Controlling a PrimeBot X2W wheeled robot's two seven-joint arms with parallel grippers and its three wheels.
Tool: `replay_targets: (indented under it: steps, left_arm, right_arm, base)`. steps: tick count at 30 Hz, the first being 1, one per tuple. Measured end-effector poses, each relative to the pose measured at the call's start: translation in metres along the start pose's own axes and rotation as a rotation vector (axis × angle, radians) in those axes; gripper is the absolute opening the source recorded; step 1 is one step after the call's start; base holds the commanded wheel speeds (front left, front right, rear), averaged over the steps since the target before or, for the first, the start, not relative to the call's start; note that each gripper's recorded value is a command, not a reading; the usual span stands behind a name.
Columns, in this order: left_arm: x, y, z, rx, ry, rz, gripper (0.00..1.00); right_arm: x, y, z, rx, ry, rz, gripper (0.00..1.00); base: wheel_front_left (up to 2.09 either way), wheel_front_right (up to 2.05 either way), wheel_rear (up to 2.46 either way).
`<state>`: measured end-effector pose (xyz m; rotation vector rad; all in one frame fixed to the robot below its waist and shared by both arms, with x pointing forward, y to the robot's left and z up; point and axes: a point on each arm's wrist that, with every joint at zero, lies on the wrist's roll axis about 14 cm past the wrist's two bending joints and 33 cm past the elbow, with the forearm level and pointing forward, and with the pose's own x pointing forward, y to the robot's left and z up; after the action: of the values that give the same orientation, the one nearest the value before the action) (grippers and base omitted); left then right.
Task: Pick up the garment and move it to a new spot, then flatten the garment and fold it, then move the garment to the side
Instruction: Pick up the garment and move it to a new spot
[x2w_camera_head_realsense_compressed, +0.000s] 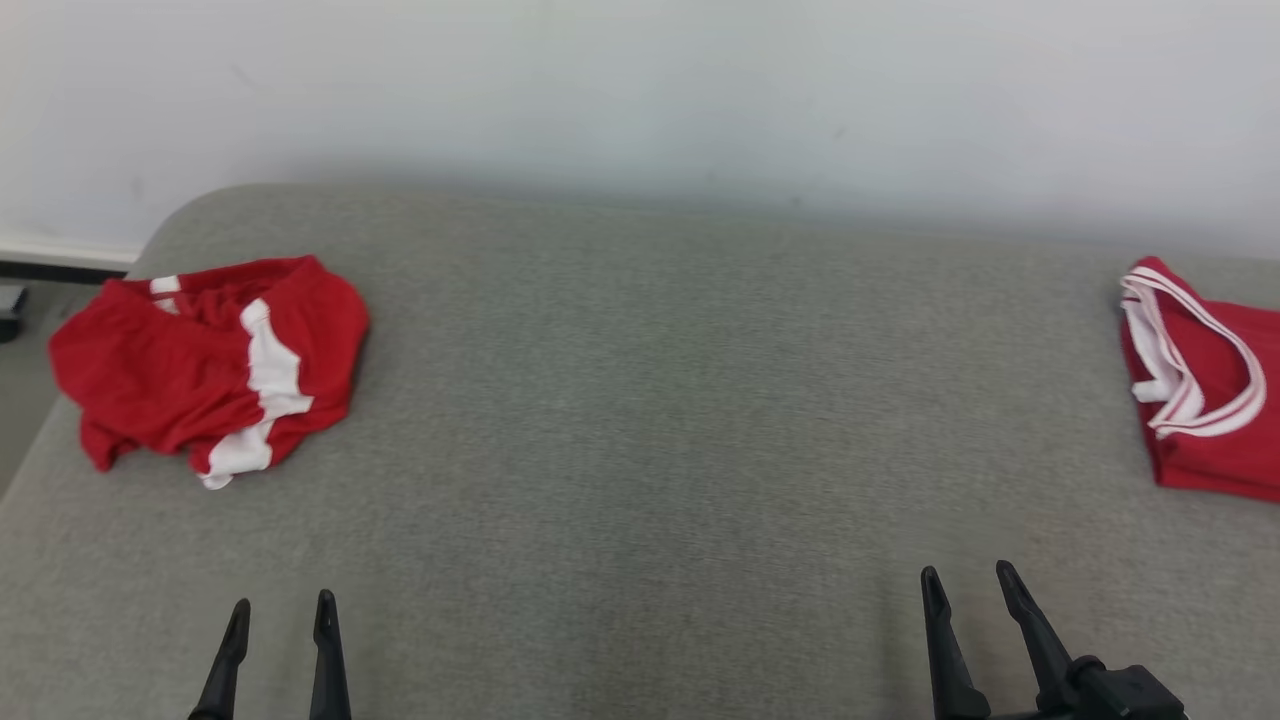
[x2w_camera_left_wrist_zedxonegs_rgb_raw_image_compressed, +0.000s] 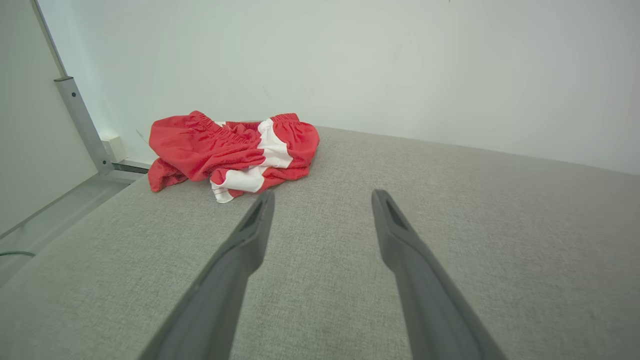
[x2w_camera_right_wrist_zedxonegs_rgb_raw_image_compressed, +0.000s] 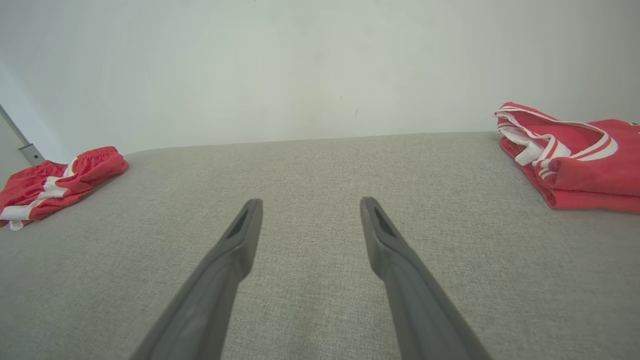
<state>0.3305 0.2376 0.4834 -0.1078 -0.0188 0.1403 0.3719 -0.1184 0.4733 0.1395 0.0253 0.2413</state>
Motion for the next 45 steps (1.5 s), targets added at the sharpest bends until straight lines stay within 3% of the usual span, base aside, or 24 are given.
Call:
replay_targets:
  steps: [23,37,45]
  left_arm:
    - [-0.083,0.085,0.004,0.008,-0.007,0.320,1.00]
    - [-0.097,0.098,0.004,0.008,-0.004,0.373,1.00]
    - [-0.074,0.101,0.016,0.006,-0.041,0.360,1.00]
  right_arm:
    - [0.037,0.099,-0.018,-0.001,0.053,0.313,1.00]
    - [0.039,0.112,-0.019,0.001,0.057,0.353,1.00]
    - [0.047,0.110,-0.016,0.011,0.041,0.344,1.00]
  base:
    - [0.00,0.00,0.00]
    - [0.00,0.00,0.00]
    - [0.00,0.00,0.00]
